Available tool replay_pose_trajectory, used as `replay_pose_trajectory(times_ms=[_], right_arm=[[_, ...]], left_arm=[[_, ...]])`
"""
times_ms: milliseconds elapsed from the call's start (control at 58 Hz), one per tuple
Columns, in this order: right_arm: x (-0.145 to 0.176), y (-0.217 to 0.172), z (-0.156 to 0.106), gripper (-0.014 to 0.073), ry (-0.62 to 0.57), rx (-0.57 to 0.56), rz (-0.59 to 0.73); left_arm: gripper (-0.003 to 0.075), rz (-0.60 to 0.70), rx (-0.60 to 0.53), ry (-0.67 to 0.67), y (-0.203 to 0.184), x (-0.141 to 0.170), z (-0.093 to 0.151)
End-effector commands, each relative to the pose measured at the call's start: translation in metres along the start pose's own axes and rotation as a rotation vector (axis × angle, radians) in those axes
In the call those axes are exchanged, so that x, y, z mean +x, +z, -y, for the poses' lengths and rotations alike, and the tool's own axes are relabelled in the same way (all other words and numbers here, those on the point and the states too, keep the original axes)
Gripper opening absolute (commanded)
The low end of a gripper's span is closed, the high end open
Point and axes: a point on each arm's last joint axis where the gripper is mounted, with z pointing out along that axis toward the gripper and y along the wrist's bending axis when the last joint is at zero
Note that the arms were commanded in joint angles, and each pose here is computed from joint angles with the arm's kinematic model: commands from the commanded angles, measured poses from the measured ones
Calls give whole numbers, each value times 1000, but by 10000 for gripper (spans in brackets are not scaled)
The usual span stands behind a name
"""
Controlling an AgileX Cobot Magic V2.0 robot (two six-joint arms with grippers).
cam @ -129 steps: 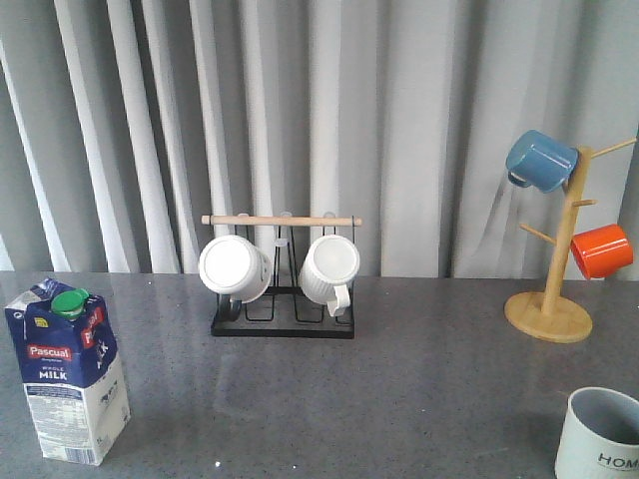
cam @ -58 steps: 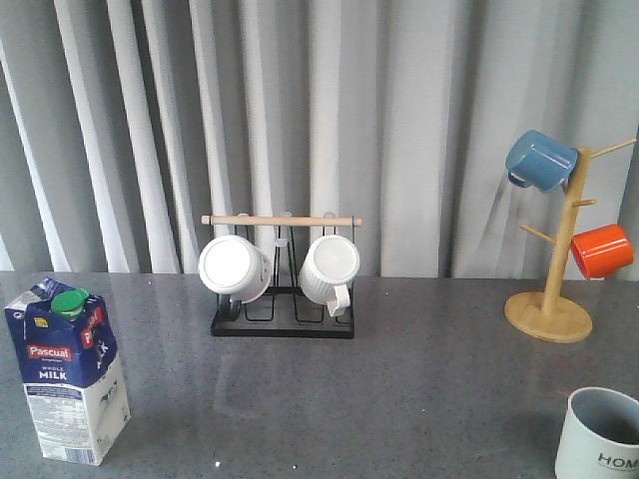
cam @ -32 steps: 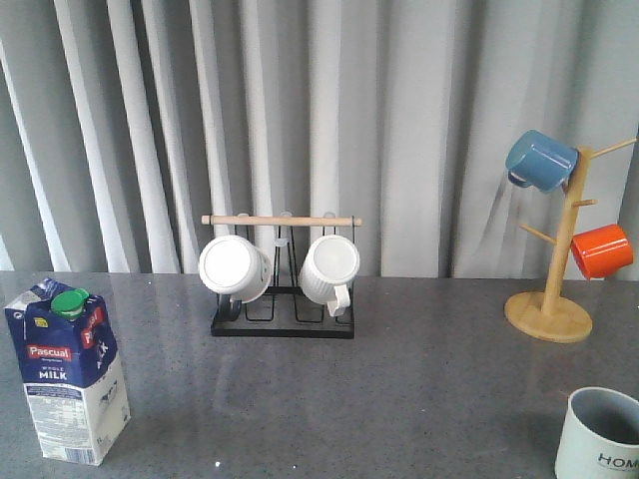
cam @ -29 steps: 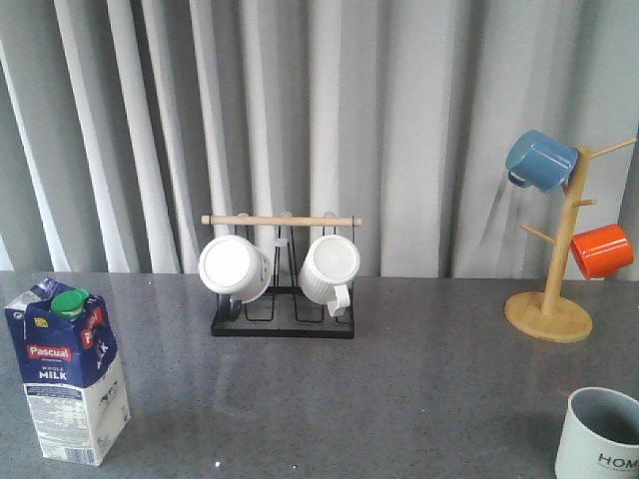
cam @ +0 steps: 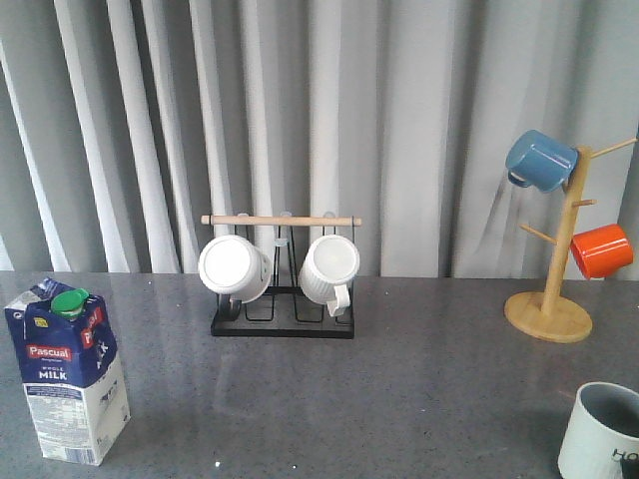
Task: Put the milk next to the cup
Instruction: 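Grasp the mug handle with the right gripper and carry it toward the table center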
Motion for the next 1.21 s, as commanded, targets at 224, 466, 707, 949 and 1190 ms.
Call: replay_pose_trajectory(times_ms=[224, 466, 707, 949, 1190], right_arm=[[-53, -57, -38, -4, 50, -205, 264], [-66, -77, -100, -4, -11, -281, 270], [-57, -53, -151, -4, -50, -257, 192], [-38, -22, -181, -4, -43, -193, 94], [-34, -12, -191, -4, -53, -161, 69]], left_arm=[[430, 73, 19, 3, -2, -15, 3], [430, 57, 15, 3, -2, -13, 3], [430, 56, 15, 3, -2, -13, 3], [430, 33, 9, 1, -2, -11, 2], [430, 17, 7, -5, -2, -10, 2]])
